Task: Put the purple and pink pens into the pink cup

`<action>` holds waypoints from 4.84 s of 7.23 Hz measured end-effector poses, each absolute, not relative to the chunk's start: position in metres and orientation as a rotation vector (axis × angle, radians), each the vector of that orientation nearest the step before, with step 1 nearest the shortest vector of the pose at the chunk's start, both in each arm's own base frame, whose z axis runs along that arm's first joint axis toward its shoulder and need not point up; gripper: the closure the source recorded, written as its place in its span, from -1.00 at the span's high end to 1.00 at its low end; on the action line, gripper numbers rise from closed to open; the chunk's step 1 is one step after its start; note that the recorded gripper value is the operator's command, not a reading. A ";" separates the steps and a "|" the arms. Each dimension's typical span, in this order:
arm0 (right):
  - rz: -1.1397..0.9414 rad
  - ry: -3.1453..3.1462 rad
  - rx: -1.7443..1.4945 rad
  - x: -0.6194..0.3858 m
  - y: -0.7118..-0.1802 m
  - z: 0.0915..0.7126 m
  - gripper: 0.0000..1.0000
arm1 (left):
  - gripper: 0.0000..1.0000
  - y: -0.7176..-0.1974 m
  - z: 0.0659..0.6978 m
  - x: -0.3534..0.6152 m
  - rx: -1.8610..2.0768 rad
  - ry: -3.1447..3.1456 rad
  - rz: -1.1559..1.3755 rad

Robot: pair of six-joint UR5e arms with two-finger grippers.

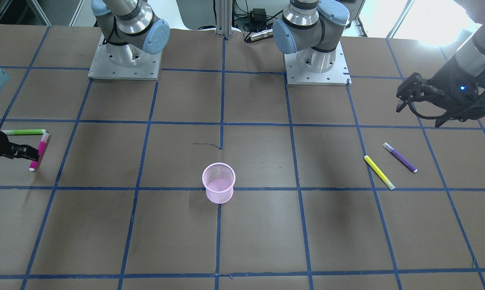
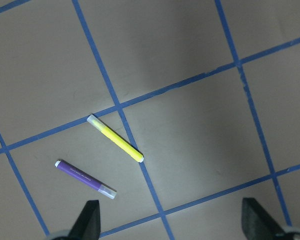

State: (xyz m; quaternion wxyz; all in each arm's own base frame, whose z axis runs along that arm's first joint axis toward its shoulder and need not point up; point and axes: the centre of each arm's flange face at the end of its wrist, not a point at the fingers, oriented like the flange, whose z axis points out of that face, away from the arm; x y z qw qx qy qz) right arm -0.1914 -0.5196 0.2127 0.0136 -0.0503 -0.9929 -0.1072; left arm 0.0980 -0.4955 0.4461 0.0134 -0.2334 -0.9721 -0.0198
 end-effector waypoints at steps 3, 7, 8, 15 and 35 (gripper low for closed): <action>-0.397 -3.087 -0.159 -0.196 -0.523 0.188 0.19 | 1.00 -0.493 0.400 0.162 -1.045 -2.855 -0.117; -0.426 -3.080 -0.167 -0.198 -0.525 0.177 0.07 | 1.00 -0.500 0.317 0.217 -1.878 -2.428 -0.036; -0.435 -3.081 -0.166 -0.199 -0.525 0.174 -0.14 | 1.00 -0.507 0.295 0.222 -2.073 -2.288 -0.010; -0.334 -3.075 -0.135 -0.194 -0.551 0.208 -1.00 | 1.00 -0.506 0.180 0.235 -2.656 -1.675 0.042; 1.042 -3.002 0.291 0.356 -0.489 0.294 0.67 | -1.00 -0.508 0.348 0.148 -2.186 -2.250 0.045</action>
